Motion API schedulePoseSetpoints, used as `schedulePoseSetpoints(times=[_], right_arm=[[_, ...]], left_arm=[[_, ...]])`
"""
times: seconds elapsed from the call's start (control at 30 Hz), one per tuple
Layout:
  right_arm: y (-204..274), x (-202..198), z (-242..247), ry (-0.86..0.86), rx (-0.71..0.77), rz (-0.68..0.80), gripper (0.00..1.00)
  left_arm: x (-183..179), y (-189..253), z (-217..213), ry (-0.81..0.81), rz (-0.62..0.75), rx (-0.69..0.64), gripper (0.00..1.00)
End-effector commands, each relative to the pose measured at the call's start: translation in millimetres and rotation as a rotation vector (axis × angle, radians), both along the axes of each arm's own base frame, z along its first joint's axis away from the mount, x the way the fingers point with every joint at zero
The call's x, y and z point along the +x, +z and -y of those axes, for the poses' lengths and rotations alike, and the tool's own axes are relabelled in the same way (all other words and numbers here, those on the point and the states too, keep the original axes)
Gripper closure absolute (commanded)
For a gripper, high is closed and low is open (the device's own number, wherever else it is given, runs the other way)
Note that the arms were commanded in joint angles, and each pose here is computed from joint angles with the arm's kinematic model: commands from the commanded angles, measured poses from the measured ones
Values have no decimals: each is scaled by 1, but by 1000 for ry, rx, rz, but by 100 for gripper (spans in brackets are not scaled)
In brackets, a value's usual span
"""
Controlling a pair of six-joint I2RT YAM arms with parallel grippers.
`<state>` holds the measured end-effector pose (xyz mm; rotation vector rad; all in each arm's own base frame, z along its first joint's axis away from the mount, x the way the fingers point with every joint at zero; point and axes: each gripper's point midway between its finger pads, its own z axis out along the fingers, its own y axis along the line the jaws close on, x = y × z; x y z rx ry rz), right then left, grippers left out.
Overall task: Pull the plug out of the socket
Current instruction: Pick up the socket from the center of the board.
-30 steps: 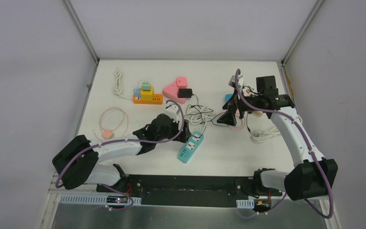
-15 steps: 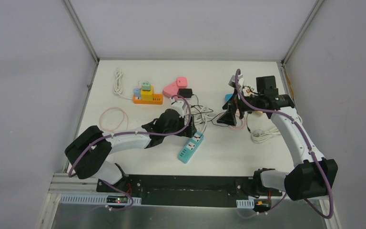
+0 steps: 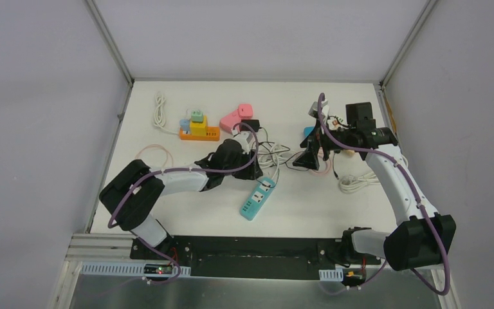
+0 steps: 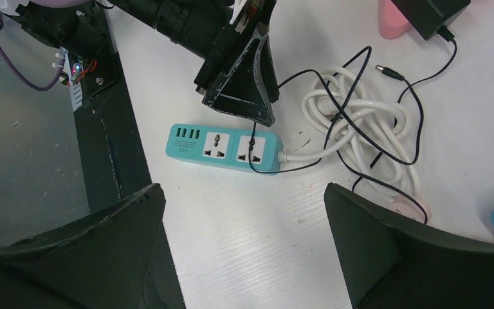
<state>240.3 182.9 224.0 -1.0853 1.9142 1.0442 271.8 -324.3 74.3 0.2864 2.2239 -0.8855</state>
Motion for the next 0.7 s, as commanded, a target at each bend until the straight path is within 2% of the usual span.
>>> schedulePoseSetpoints(times=[0.0, 0.17, 0.3, 0.4, 0.5, 0.67], right_arm=[[8, 0, -2, 27, 34, 34, 0], [8, 0, -2, 22, 25, 39, 0], [8, 0, 0, 18, 18, 45, 0], [8, 1, 0, 16, 16, 50, 0], [7, 1, 0, 20, 16, 45, 0], [6, 1, 0, 22, 16, 42, 0]], left_arm=[[-2, 57, 41, -151, 73, -203, 50], [-14, 81, 78, -325, 44, -355, 49], [-19, 72, 96, -393, -43, -407, 46], [-24, 71, 96, -404, -22, -372, 37], [-32, 77, 89, -407, 40, -277, 28], [-42, 91, 64, -379, 120, -157, 22]])
